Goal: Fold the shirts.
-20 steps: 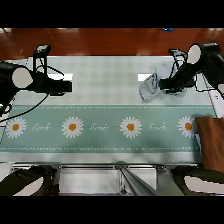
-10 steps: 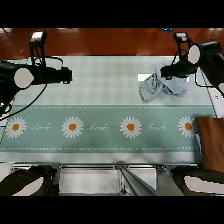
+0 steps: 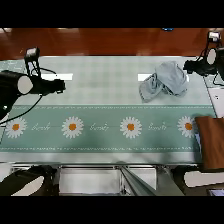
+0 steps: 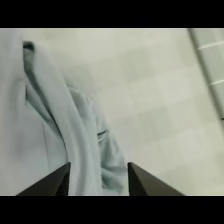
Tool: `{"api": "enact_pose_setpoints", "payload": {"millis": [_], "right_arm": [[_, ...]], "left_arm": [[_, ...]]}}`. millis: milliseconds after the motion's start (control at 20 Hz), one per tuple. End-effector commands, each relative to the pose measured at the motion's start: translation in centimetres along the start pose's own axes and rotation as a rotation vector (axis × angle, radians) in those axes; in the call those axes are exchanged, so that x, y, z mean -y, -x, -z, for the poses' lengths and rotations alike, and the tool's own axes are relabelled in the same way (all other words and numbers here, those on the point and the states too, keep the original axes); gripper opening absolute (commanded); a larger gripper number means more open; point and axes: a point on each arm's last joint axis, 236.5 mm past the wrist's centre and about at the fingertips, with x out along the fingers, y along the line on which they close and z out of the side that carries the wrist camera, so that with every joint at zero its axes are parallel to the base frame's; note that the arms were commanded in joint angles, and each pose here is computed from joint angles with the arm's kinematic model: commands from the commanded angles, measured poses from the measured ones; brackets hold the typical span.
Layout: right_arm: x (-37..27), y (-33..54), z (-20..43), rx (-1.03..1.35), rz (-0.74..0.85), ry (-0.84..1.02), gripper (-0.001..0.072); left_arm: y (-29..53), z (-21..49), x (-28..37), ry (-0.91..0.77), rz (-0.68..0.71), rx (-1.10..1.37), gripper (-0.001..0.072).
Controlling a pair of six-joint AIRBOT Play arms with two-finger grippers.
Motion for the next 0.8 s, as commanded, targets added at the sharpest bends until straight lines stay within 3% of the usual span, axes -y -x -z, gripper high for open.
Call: {"api": "enact_pose_setpoints", "payload": {"millis": [0, 200, 250, 300, 350, 550, 750], "right_arm": [[-1.3, -4.4, 1.7, -0.072, -0.159, -0.110, 0.0416], [-7.6, -6.0, 4.8, -0.183, -0.365, -0.100, 0.0405], [-8.7, -5.8, 5.8, -0.220, -0.391, -0.081, 0.0302], [-9.3, -5.4, 6.7, -0.254, -0.399, -0.060, 0.0094], [-9.5, -4.7, 7.3, -0.281, -0.407, -0.046, 0.0021], [-9.9, 3.8, 2.4, -0.111, -0.467, 0.026, 0.0020], [-10.1, 15.8, -3.6, 0.127, -0.521, 0.070, 0.0019]], "left_arm": [[-1.7, 3.8, -1.0, -0.012, -0.029, -0.102, 0.0507], [-2.5, 4.1, -0.1, 0.101, -0.002, -0.132, 0.0507], [-2.4, 4.5, 0.1, 0.109, 0.006, -0.149, 0.0507], [-2.2, 4.8, 0.0, 0.076, 0.006, -0.162, 0.0507], [-2.0, 5.0, -0.1, 0.009, 0.007, -0.172, 0.0507], [0.9, 4.8, -0.8, -0.087, 0.013, -0.151, 0.0507], [10.5, -4.4, 3.1, -0.010, 0.218, 0.321, 0.0507]]}}
